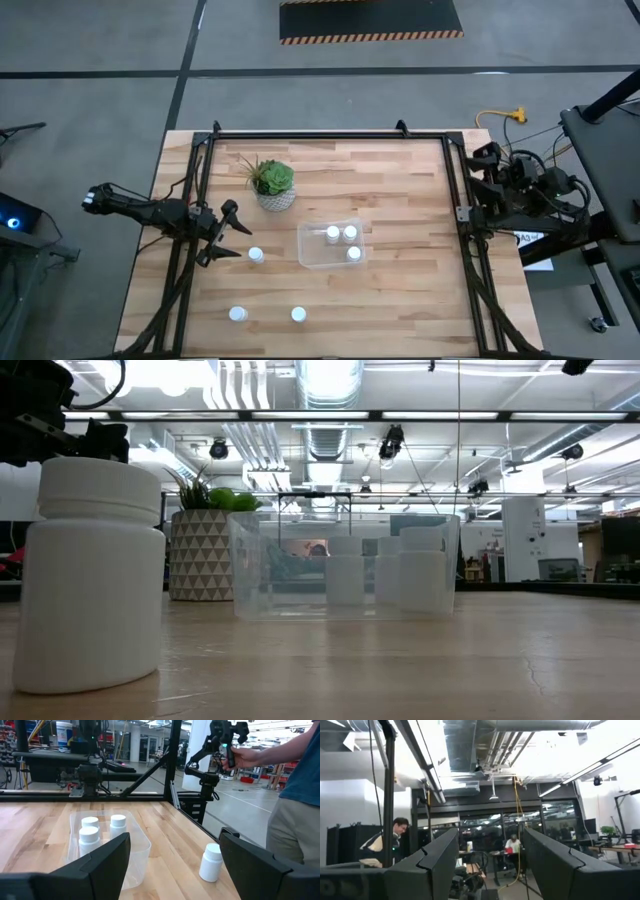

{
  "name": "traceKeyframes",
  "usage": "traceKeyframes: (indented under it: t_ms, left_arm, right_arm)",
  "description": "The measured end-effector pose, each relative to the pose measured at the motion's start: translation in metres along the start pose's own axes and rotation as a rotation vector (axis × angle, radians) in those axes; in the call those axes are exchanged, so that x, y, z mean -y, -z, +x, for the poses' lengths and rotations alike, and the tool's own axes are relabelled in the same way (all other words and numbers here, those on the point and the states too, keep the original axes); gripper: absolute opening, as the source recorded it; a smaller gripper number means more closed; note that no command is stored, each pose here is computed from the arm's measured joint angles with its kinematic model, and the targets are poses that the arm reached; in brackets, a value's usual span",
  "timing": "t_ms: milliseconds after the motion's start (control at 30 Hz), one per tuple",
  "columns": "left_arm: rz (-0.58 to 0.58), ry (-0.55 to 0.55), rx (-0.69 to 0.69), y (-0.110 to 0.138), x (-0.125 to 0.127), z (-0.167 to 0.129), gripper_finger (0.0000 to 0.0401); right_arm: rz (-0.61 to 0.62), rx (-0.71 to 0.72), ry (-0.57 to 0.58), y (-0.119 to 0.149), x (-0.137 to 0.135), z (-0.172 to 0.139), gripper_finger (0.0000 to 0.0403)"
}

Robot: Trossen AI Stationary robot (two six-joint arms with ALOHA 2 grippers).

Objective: Pick and place pill bottles into a basket
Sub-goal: Put the white pill bottle into the transparent bin

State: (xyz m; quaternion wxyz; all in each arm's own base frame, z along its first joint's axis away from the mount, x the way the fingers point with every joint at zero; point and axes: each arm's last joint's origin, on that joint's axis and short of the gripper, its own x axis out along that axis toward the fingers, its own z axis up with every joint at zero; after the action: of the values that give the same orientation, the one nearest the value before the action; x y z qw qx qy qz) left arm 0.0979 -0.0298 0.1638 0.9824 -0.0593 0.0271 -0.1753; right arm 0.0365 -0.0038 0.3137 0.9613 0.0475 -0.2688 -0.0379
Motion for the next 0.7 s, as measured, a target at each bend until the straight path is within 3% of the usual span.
traceKeyframes:
  t_ms: [367,567,700]
  left_arm:
    - [0.000,0.000,-0.001,0.000,0.000,0.000,0.0290]
    - [0.000,0.000,0.000,0.000,0.000,0.000,0.0290]
    - [0.000,0.000,0.000,0.000,0.000,0.000,0.0290]
  right_arm:
    - [-0.020,-0.086,0.111,0.026,0.006,0.006,0.0215]
    - [-0.015,-0.130,0.119,0.049,0.009,0.002,0.0215]
    - [0.002,-0.086,0.114,0.056,0.009,-0.001,0.0215]
